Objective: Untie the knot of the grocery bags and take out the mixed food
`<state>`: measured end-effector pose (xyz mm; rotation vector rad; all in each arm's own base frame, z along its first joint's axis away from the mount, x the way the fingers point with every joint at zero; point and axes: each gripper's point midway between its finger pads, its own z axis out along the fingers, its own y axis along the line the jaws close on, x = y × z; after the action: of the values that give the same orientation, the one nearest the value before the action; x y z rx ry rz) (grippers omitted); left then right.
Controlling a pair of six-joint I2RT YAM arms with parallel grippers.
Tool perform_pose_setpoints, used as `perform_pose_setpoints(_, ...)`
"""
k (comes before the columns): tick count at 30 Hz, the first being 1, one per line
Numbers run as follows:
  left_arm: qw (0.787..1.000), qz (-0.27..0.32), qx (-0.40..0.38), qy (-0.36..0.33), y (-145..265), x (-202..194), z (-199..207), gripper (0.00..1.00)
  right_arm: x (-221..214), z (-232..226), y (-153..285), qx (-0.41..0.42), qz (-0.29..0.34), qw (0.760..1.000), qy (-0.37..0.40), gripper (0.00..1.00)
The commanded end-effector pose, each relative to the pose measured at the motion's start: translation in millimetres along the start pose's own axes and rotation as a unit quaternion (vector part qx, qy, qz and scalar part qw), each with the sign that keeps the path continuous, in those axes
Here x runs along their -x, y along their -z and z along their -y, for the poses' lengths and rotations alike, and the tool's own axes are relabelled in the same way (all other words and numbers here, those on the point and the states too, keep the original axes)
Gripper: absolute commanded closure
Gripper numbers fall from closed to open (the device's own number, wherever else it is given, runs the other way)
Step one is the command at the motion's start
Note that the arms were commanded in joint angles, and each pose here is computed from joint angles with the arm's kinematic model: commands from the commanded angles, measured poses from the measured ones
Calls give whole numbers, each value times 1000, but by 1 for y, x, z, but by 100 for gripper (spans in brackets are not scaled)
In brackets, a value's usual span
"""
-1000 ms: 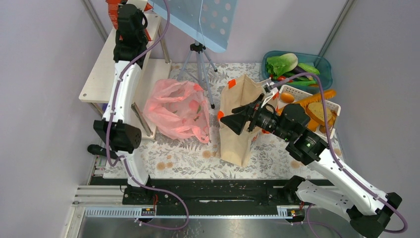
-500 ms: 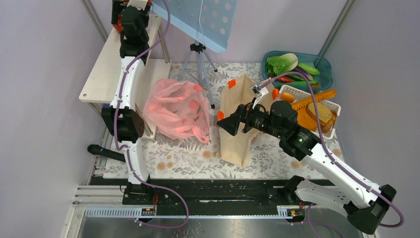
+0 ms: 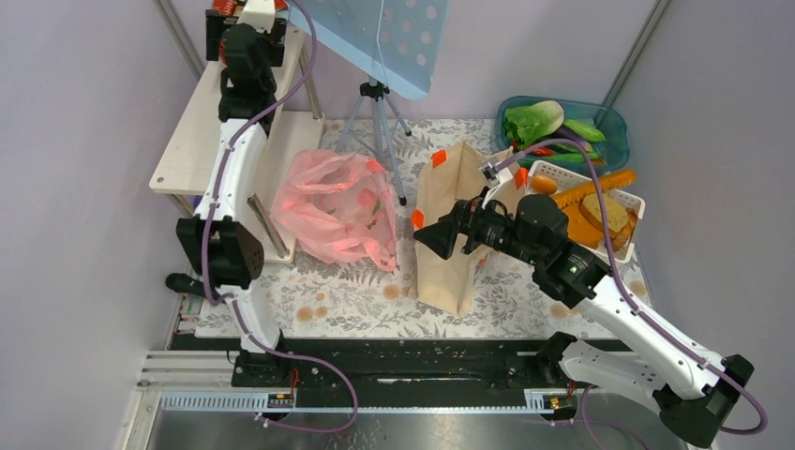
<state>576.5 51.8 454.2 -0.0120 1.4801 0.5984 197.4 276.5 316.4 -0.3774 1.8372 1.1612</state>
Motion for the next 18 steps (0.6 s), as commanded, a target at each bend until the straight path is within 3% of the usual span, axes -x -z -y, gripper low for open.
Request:
perform_pose_setpoints(1, 991, 98, -31, 90, 48, 83, -33, 1, 5, -3, 7, 3, 20, 1000, 7, 1)
perform_pose_setpoints(5, 984, 104, -91, 111, 74, 103, -29, 1, 6, 5, 13, -23, 25, 999, 3, 1)
perform_pose_setpoints(12, 971, 61, -168, 157, 131, 104, -28, 1, 7, 54, 43, -180, 29, 983, 11, 1)
perform_pose_setpoints(15, 949, 26, -206, 239, 167, 88, -17, 1, 14, 76, 63, -244, 53, 968, 23, 1)
perform_pose_setpoints(18, 933, 3, -246, 262, 207, 76, 7, 1, 21, 87, 80, -287, 67, 954, 45, 1)
